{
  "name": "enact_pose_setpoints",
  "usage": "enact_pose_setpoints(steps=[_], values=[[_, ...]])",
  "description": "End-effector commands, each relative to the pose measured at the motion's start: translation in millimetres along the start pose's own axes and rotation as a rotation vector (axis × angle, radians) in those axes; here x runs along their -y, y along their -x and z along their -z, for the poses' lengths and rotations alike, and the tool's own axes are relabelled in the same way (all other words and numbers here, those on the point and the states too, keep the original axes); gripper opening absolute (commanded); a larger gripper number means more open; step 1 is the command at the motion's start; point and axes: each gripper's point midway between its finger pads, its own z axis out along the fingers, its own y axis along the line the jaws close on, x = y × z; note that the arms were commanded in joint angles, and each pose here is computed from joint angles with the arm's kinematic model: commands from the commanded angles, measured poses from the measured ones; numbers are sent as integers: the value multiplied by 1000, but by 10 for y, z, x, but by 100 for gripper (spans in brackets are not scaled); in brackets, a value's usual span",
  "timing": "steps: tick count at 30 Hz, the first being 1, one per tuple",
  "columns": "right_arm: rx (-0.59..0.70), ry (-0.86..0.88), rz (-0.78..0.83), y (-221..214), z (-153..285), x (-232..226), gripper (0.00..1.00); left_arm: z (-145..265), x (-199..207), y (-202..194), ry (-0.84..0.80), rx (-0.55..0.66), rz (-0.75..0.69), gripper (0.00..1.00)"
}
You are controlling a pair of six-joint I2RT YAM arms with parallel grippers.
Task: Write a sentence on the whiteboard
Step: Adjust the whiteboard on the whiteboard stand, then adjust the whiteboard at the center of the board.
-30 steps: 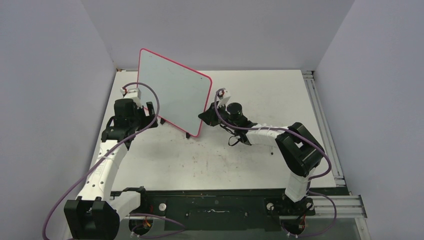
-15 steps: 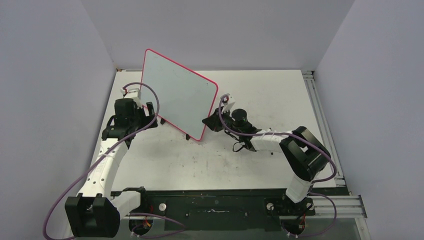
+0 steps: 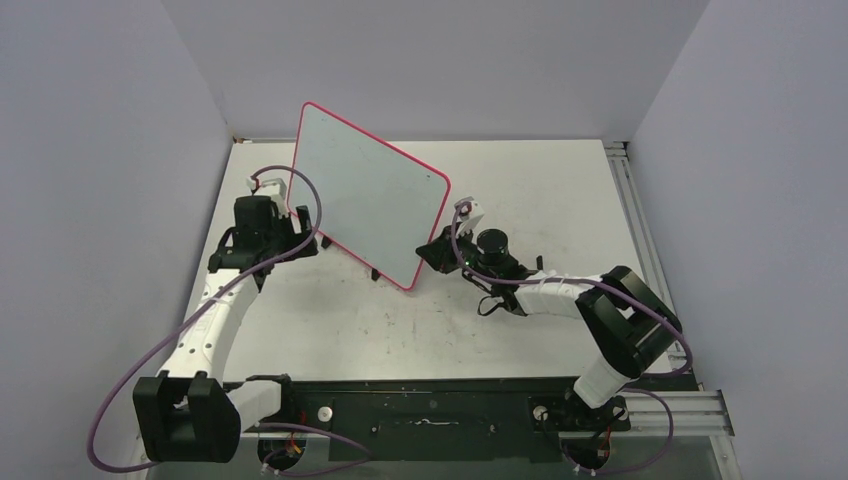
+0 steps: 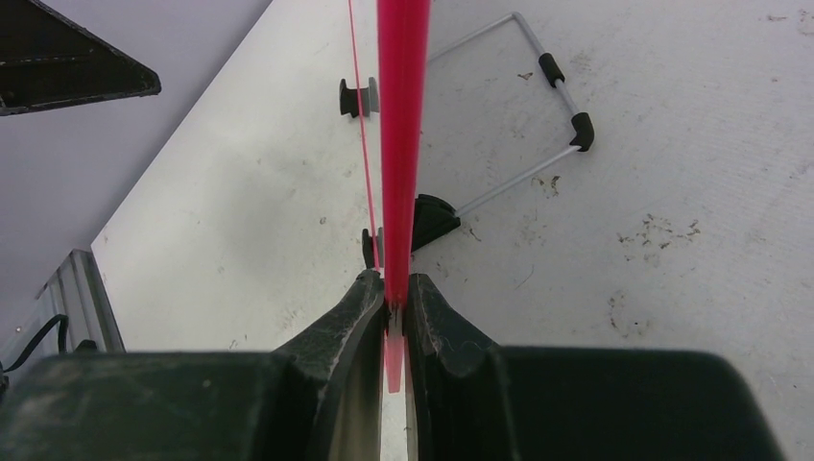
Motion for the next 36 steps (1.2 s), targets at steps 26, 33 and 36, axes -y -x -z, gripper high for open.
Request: enact_pose_setpoints(steps=[26,33,36], values=[[262,-155,83,919,1342,105,99,-1041,254,140,-153,-82,-157,52],[323,-168,127,1117,1642,-27,100,-1253,240,77,-162,-84,-195,46],[344,-163,131,1183,1689,-71,100,-1302,283,63,-189,-79,-204,45]])
